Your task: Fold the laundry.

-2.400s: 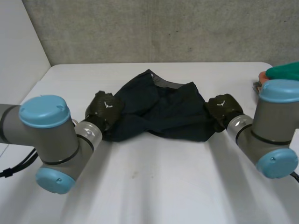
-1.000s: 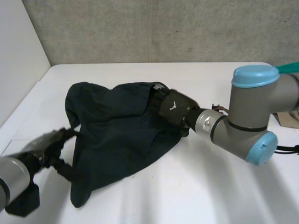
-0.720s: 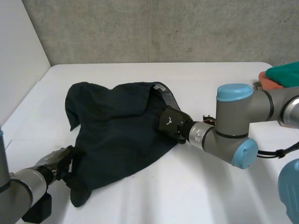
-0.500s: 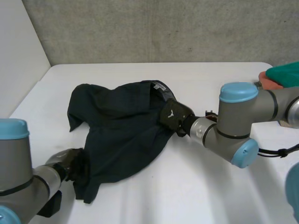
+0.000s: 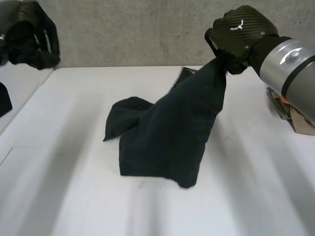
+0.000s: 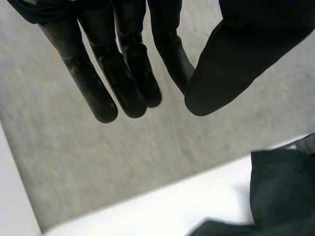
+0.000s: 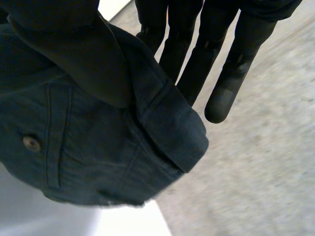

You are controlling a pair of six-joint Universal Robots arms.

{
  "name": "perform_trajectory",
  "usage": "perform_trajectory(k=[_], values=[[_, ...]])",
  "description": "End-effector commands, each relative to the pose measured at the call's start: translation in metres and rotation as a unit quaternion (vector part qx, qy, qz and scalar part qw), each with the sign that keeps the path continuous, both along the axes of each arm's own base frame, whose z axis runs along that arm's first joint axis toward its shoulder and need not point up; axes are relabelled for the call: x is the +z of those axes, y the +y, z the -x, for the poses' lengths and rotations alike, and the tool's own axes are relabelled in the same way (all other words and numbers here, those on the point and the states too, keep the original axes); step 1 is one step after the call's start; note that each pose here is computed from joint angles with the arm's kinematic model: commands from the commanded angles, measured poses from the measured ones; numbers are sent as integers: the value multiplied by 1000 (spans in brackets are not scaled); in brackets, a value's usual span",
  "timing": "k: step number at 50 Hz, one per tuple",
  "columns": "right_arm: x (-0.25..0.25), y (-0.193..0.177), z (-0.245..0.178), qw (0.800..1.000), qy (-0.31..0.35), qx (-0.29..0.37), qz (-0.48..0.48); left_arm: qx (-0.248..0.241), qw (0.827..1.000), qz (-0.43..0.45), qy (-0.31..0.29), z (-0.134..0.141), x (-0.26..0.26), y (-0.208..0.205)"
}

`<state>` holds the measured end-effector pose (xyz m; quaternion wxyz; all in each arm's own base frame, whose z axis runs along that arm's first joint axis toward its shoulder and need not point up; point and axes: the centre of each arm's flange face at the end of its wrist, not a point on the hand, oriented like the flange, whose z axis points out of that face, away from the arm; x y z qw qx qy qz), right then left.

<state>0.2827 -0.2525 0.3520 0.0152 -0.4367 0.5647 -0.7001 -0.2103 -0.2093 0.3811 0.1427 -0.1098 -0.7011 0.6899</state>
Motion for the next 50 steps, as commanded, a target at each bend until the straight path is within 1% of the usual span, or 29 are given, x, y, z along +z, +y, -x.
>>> perform_trajectory(k=[1, 4, 5, 10, 12, 16, 18, 22, 26, 31, 33, 35, 38, 40, 42, 44, 46, 47, 50], values=[[-56, 6, -8, 994, 51, 8, -92, -32, 985, -164, -45, 17, -72, 10], [-76, -5, -7, 993, 61, -12, -101, -40, 978, -197, -53, 22, -95, 15], [-87, -11, -8, 992, 65, -24, -105, -47, 975, -211, -57, 26, -111, 17], [-107, -21, -6, 989, 74, -55, -112, -78, 967, -228, -77, 42, -155, 27], [-111, -20, -4, 988, 74, -59, -119, -86, 966, -227, -85, 47, -169, 29], [-119, -15, -1, 987, 68, -56, -137, -98, 971, -192, -102, 59, -192, 27], [-125, -10, 1, 986, 63, -48, -148, -93, 978, -155, -106, 65, -199, 17], [-130, -4, 4, 986, 56, -43, -154, -99, 981, -106, -126, 77, -211, 0], [-132, -4, 8, 987, 47, -47, -147, -106, 974, -106, -167, 85, -232, -11], [-134, -9, 13, 986, 32, -58, -150, -109, 963, -147, -198, 88, -254, -14], [-136, -9, 15, 986, 26, -62, -156, -110, 959, -161, -204, 89, -255, -13], [-137, -9, 16, 985, 26, -62, -159, -110, 960, -161, -203, 90, -250, -14], [-136, -6, 16, 984, 27, -59, -163, -99, 968, -131, -188, 91, -226, -20], [-132, 1, 17, 984, 33, -55, -166, -83, 978, -89, -168, 91, -201, -30], [-131, 8, 18, 983, 42, -48, -172, -69, 984, -58, -155, 90, -185, -43], [-132, 23, 16, 980, 65, -28, -186, -54, 988, -7, -142, 90, -161, -65], [-135, 34, 14, 977, 76, -12, -198, -51, 987, 19, -148, 90, -151, -79], [-140, 47, 9, 974, 83, 10, -212, -56, 984, 32, -164, 92, -150, -90], [-148, 65, -3, 971, 72, 40, -226, -74, 978, 40, -194, 99, -156, -105]])
